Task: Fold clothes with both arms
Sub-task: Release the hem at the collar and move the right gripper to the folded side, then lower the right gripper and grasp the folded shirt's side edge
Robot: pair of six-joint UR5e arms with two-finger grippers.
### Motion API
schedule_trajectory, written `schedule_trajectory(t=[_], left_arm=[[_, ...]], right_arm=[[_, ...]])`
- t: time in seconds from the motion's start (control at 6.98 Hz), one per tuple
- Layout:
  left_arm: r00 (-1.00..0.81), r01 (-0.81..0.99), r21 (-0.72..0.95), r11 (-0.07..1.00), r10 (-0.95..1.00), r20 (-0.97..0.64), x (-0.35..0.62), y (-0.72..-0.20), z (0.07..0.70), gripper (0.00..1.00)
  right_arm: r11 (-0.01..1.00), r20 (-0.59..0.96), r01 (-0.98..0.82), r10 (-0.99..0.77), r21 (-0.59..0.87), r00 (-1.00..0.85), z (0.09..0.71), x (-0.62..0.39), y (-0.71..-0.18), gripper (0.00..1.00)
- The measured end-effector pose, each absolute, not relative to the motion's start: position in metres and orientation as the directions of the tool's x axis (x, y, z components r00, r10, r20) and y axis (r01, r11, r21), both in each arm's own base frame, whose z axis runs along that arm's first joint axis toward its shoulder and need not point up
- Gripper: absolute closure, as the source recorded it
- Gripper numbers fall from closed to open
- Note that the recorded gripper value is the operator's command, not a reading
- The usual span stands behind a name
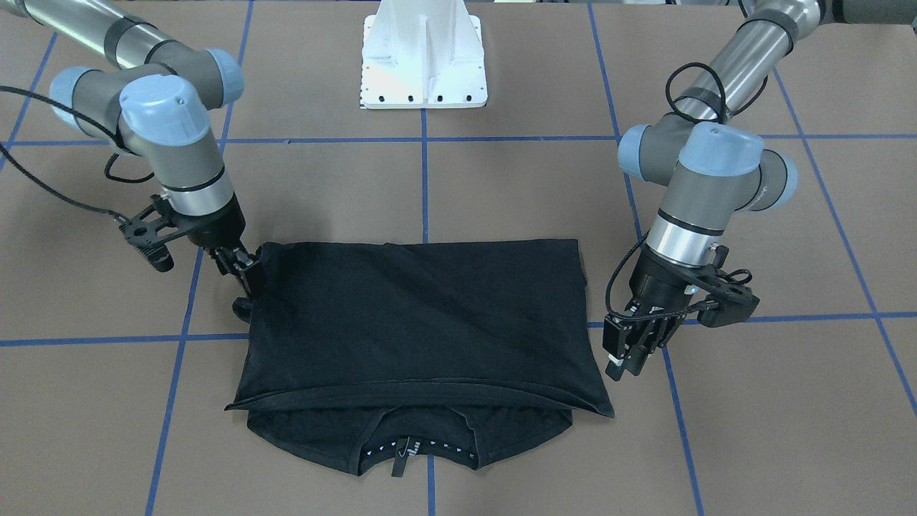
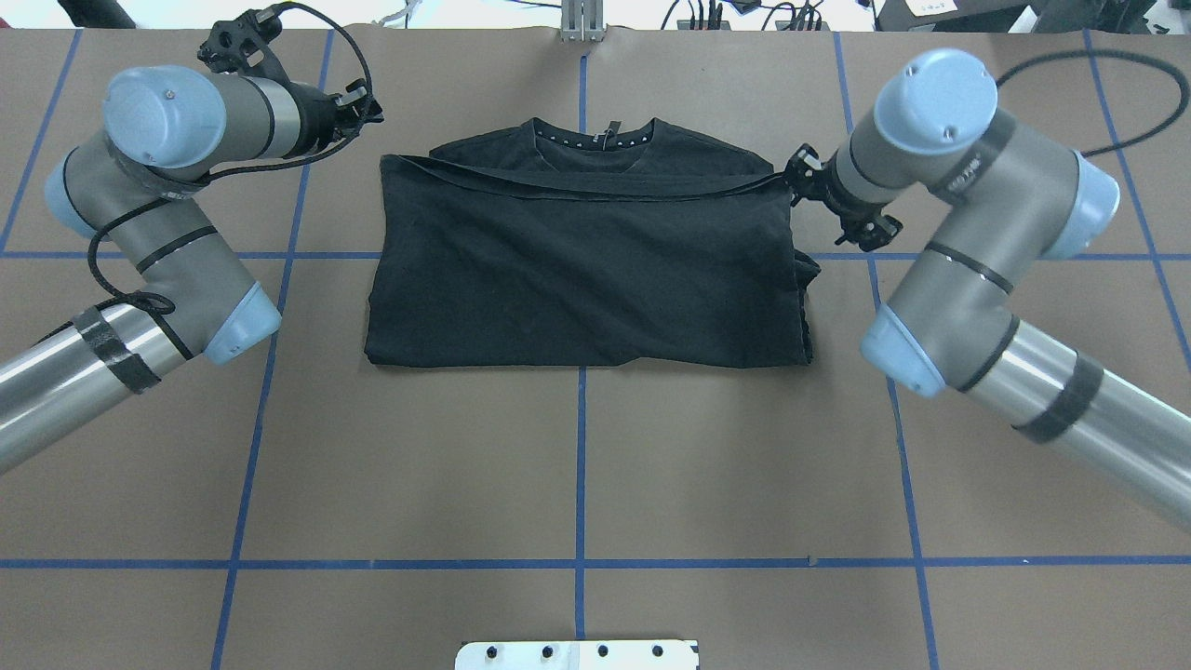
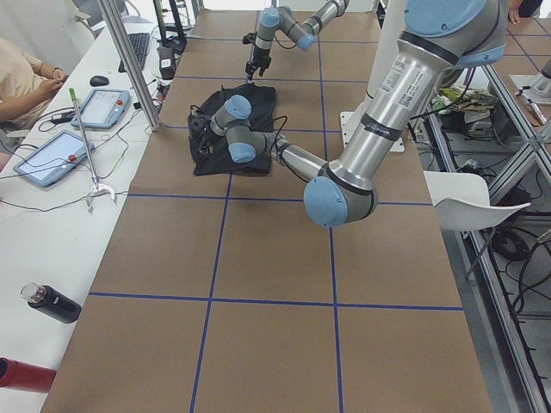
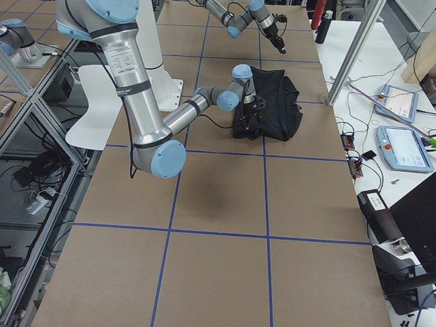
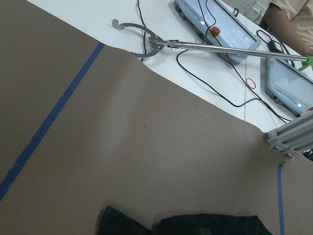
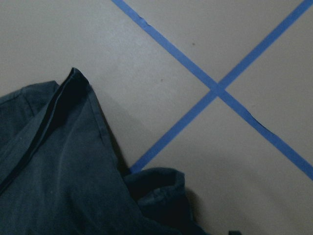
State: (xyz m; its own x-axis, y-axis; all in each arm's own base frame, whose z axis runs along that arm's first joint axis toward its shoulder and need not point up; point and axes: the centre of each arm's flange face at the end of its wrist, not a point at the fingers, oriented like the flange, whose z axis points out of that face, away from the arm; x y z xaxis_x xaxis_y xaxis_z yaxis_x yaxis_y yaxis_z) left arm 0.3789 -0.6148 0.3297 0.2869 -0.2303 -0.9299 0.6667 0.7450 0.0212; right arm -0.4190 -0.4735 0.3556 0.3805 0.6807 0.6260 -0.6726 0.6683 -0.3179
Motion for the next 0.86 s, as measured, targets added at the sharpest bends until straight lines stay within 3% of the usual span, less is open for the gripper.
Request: schedule_trajectory(t=[0.43,0.86], left_arm=[[0.285,0.666,0.022,0.745,-0.228,-0.931,0.377,-0.612,0.330,0.54],[0.286,0.666,0.022,0.746,-0.228,-0.931,0.378,-0.611,0.330,0.54]], right_arm=[[0.659,0.633,-0.684,0.682,-0.315,0.366,0.371,-0.443,-0.433,0.26],[0.659,0.625,-0.675,0.689,-0.331,0.366,0.373,-0.453,-0.416,0.36]])
